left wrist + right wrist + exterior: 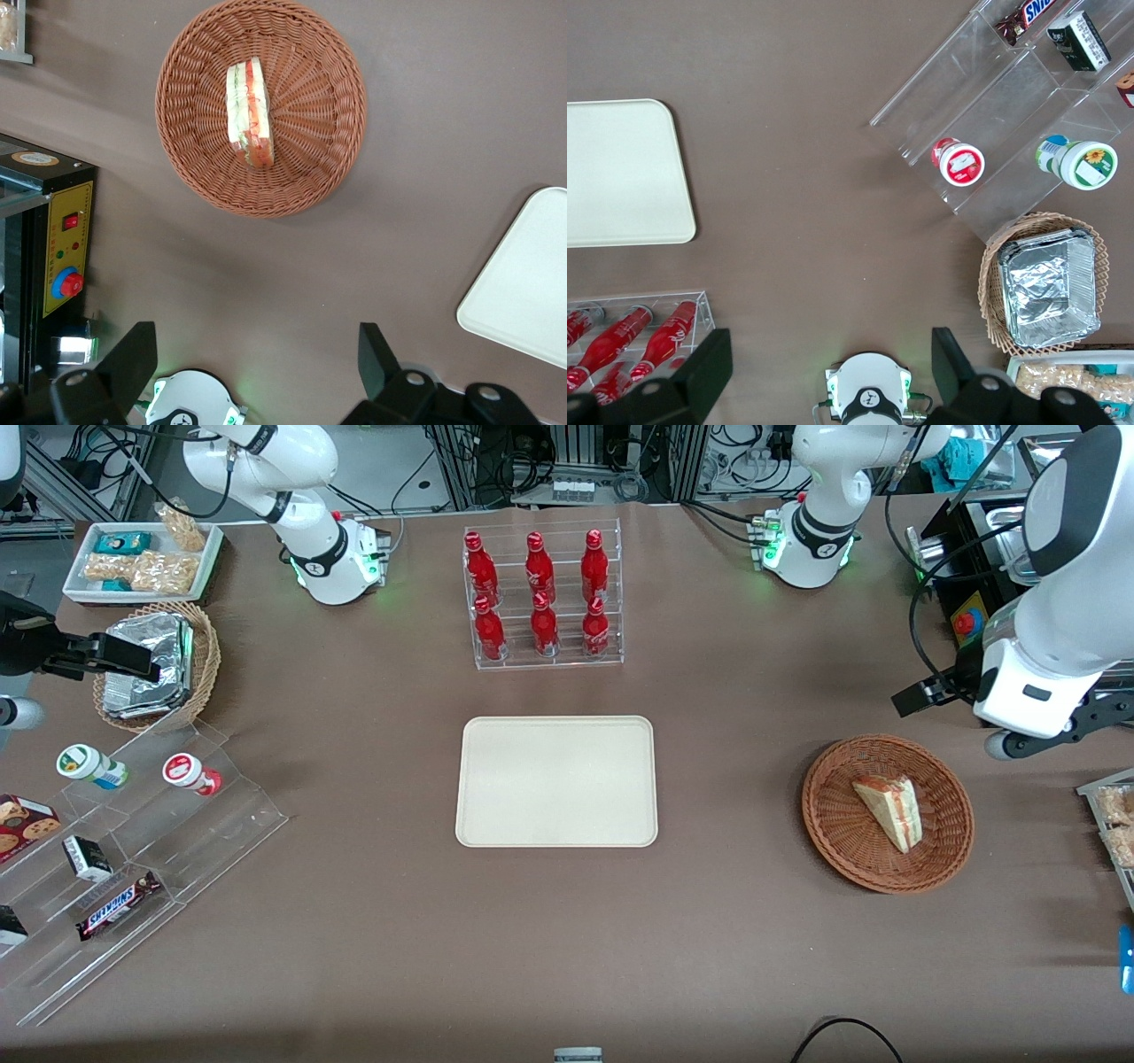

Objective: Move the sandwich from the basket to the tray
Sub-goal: 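Move the left gripper over the wrapped sandwich in the wicker basket, then lower the open left gripper around the sandwich and close it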

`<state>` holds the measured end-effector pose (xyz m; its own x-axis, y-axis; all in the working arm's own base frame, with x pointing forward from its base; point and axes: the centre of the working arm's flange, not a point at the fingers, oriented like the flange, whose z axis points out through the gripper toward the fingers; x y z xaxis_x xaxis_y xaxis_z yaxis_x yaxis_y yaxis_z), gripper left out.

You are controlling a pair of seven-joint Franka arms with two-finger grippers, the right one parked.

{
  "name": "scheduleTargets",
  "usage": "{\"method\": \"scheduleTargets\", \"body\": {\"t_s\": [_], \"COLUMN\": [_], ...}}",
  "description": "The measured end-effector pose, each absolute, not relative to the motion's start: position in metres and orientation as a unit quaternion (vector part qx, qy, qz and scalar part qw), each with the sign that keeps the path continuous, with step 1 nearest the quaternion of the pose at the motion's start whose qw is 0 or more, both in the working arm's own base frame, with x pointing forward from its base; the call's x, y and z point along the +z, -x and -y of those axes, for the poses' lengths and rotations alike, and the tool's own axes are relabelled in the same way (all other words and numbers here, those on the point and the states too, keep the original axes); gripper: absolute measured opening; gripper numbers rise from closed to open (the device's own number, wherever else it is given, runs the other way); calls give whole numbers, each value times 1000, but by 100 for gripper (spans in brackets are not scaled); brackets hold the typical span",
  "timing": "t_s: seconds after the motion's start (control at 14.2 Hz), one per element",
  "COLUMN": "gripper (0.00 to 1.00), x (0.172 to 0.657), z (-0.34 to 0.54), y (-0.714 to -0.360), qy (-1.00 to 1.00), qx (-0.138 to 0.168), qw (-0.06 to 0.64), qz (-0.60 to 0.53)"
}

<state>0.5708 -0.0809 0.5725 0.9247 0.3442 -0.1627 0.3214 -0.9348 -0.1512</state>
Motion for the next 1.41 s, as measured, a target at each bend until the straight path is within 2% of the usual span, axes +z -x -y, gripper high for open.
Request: {"method": "scheduleTargets", "body": {"t_s": [0.42, 0.7, 0.77, 0.99, 1.2, 1.41], "gripper": [100, 100, 100, 100, 100, 100], "x": [568, 502, 479, 409, 345, 303], "z": [77, 31, 16, -21, -28, -39], "y": [-573, -595, -602, -604, -586, -565], "qy": [978, 965, 963, 961, 964, 963], "qx": [98, 148, 149, 123, 85, 57], "qw": [63, 66, 62, 46, 33, 25], "qz": [174, 206, 217, 243, 248, 260]}}
